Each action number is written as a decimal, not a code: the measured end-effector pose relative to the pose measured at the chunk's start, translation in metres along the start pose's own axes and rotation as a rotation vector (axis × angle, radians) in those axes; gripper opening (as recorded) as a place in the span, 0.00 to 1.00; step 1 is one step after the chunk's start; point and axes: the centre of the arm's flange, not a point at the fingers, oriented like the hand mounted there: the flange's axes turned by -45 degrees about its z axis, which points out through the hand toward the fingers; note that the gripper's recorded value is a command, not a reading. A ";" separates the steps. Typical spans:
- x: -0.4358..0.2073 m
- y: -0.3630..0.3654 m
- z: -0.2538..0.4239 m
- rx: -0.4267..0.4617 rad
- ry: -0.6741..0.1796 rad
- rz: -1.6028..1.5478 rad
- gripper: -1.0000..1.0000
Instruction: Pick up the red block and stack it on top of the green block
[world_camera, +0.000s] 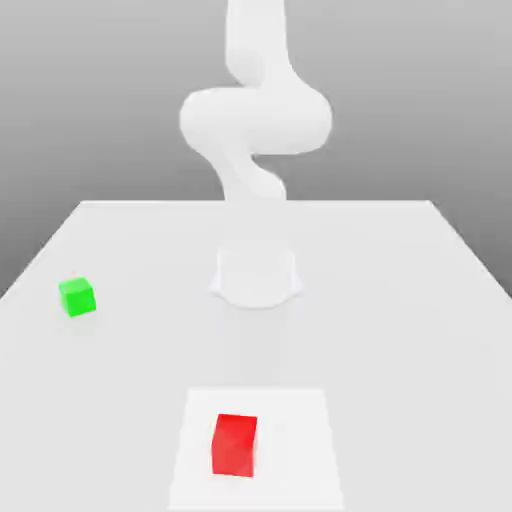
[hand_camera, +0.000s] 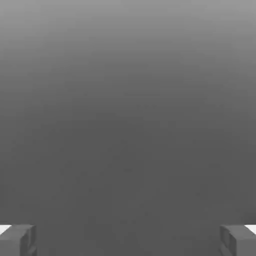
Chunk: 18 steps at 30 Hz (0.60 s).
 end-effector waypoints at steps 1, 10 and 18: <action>-0.003 0.001 0.024 -0.002 -0.035 0.004 0.50; -0.073 0.012 0.209 -0.021 -0.325 0.036 0.50; -0.187 0.024 0.330 -0.037 -0.579 0.068 0.50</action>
